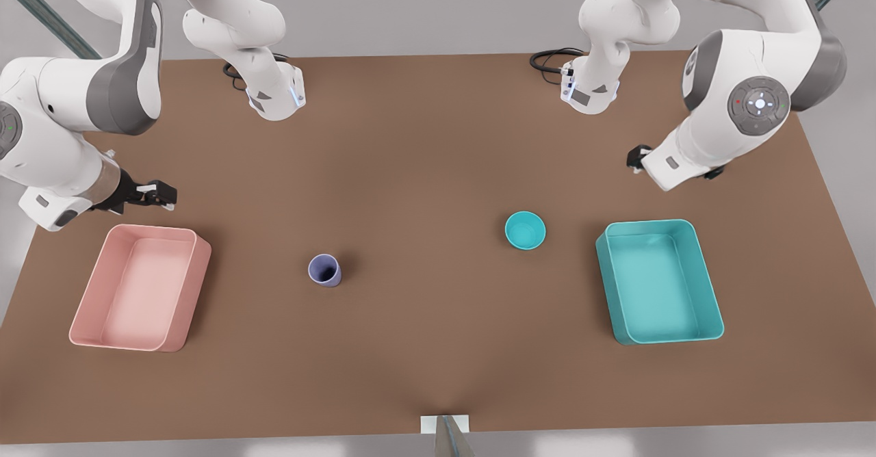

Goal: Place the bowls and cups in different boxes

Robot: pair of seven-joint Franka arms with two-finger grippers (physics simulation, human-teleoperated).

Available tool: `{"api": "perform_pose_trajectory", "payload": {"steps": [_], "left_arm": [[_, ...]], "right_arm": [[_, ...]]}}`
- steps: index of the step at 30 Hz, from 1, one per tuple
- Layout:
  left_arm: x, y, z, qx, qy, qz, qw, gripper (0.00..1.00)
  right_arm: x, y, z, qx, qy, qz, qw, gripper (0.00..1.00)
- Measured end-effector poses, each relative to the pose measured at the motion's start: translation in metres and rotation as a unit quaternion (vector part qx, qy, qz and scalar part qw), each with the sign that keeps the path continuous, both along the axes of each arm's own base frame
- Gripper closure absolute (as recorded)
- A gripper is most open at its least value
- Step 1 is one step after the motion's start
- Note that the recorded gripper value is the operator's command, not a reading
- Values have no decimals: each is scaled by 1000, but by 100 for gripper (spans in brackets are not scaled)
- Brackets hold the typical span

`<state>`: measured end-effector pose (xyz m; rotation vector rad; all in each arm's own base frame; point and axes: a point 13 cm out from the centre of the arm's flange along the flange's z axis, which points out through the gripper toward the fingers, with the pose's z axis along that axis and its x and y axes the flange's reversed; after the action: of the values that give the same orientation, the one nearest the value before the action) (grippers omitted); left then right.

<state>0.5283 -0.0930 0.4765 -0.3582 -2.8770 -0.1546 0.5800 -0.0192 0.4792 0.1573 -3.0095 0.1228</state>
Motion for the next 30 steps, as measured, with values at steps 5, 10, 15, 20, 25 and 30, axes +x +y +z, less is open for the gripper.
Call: {"api": "perform_pose_trajectory", "payload": {"steps": [5,10,15,20,25,30], "left_arm": [[4,-30,-34,8,27,-30,999,0],[4,-159,-175,-16,84,-112,990,0],[-3,-121,-312,-80,97,-29,992,0],[-16,-115,-363,-104,69,-25,992,0],[10,-121,-377,-119,14,-38,992,0],[15,-126,-397,-124,-4,-54,991,0]], "right_arm": [[15,65,-55,4,40,60,997,0],[26,195,-204,-3,99,157,983,0],[34,208,-281,22,87,129,988,0],[39,214,-314,40,57,94,993,0],[30,208,-349,40,58,67,995,0],[26,206,-374,39,54,49,997,0]]}}
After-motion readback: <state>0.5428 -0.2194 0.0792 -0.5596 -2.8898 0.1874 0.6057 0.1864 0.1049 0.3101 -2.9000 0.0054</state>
